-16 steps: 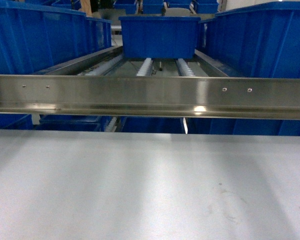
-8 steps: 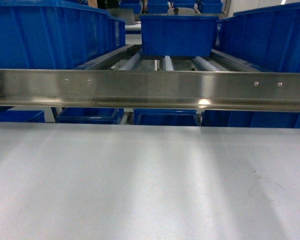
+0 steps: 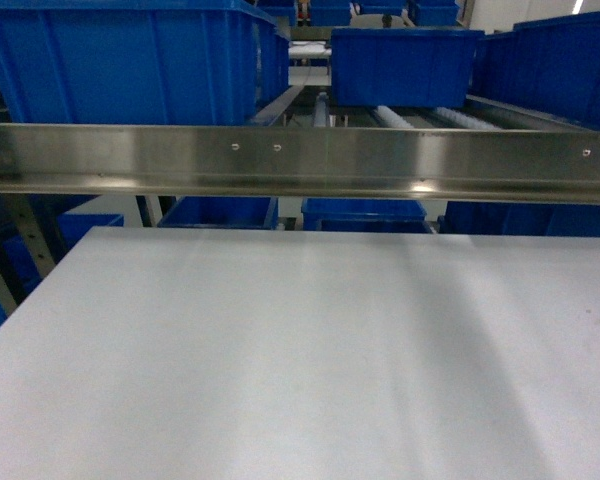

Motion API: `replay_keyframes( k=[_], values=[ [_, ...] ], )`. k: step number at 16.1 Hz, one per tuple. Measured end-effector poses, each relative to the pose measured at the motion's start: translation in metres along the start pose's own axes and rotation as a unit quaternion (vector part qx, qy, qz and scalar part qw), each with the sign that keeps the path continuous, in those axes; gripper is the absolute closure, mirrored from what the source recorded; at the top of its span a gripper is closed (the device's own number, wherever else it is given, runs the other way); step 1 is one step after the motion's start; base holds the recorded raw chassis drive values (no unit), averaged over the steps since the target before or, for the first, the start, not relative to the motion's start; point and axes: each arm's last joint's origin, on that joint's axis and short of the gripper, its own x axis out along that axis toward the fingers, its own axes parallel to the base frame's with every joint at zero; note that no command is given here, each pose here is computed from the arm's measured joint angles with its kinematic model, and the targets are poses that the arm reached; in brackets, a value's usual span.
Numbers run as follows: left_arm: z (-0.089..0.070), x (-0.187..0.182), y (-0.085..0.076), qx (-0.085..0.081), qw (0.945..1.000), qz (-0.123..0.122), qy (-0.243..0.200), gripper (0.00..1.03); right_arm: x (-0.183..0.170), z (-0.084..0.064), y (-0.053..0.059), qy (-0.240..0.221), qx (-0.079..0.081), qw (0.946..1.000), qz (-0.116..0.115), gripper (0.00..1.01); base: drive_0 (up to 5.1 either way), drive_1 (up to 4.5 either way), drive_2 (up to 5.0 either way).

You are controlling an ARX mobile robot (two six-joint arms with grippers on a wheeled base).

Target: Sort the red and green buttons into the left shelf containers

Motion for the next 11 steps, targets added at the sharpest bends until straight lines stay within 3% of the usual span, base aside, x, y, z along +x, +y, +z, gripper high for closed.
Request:
replay_keyframes(
  k=[11],
  values=[
    [0.0002,-0.0004,0.0002,0.000,1.0000,0.000,0.000,0.74,0.0000,0.0001,0.0001,0.000,0.000,1.0000,0.001,0.73,-4.9,2.46,2.5]
  ],
)
